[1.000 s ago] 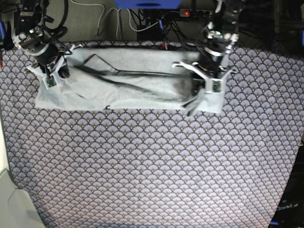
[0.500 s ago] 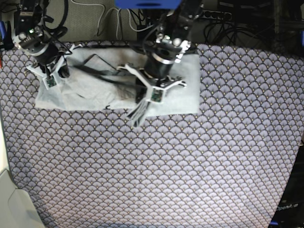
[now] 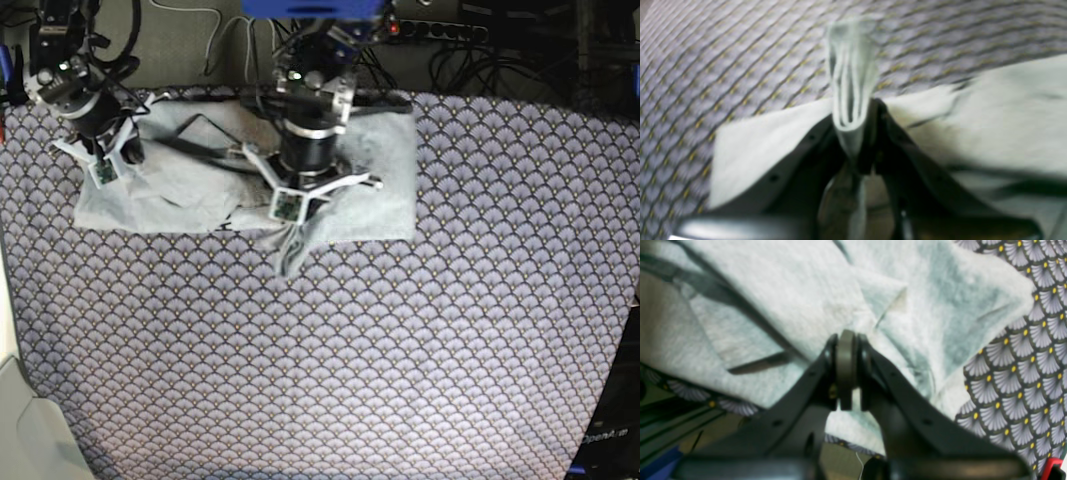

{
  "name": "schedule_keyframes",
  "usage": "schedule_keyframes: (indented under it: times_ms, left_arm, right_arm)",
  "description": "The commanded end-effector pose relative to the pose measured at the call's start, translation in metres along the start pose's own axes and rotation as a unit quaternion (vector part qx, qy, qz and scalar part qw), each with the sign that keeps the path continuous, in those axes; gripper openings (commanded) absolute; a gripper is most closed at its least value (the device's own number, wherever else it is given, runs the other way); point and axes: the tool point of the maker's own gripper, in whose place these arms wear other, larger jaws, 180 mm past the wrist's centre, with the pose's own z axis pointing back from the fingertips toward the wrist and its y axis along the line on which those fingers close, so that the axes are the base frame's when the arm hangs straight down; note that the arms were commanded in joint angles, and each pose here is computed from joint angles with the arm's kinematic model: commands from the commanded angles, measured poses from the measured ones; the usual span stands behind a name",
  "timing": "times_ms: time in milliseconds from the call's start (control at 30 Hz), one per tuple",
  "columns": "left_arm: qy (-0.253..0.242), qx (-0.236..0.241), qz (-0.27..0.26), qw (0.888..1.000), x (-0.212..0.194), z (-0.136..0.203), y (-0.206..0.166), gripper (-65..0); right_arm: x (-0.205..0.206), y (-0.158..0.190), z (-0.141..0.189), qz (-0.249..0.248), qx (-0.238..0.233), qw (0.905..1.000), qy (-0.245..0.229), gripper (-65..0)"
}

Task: Fold the T-shirt properly
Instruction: 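Lay the strip's end down over the middle with the left gripper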

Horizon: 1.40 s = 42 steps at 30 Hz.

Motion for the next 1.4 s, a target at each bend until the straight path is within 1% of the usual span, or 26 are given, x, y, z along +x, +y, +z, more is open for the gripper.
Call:
schedule_keyframes:
  times_ms: [0, 267, 433, 600, 633, 733, 800, 1233, 1300, 1367]
  left_arm:
    - [-0.019, 0.002, 0.008, 1.000, 0.015, 0.001, -0.001, -64.7]
    - [-0.003, -0.012, 0.018, 1.000, 0.012, -0.001, -0.010, -64.7]
    - [0.003, -0.039, -0.011, 0.999, 0.004, 0.006, -0.024, -64.6]
    - [-0.004, -0.046, -0.017, 0.999, 0.008, 0.006, -0.028, -64.6]
    - [-0.005, -0.052, -0.021, 0.998, 0.008, 0.006, -0.030, -64.6]
    - [-0.010, -0.091, -0.041, 0.995, 0.010, 0.011, -0.046, -64.6]
    - [-0.009, -0.103, -0.047, 0.994, 0.009, 0.013, -0.051, -64.6]
    - [-0.007, -0.104, -0.050, 0.993, 0.008, 0.012, -0.052, -64.3]
    - [-0.006, -0.104, -0.050, 0.993, 0.007, 0.012, -0.051, -60.3]
    - [-0.005, -0.104, -0.049, 0.993, 0.007, 0.013, -0.052, -50.5]
  right_arm:
    - [0.010, -0.004, 0.003, 0.006, -0.004, 0.9998, -0.017, -65.0]
    - [0.011, -0.005, 0.003, 0.007, -0.005, 0.9998, -0.018, -65.0]
    - [0.011, -0.006, 0.003, 0.007, -0.005, 0.9998, -0.019, -65.0]
    - [0.011, -0.005, 0.003, 0.006, -0.005, 0.9998, -0.019, -65.0]
    - [0.011, -0.004, 0.003, 0.005, -0.004, 0.9998, -0.020, -65.0]
    - [0.011, -0.004, 0.003, 0.005, -0.004, 0.9998, -0.020, -65.0]
    - [0.011, -0.004, 0.003, 0.004, -0.004, 0.9998, -0.020, -65.0]
    - [0.011, -0.004, 0.003, 0.004, -0.004, 0.9998, -0.019, -65.0]
    - [0.010, -0.004, 0.003, 0.004, -0.004, 0.9998, -0.018, -65.0]
    - [0.010, -0.003, 0.003, 0.004, -0.003, 0.9998, -0.018, -65.0]
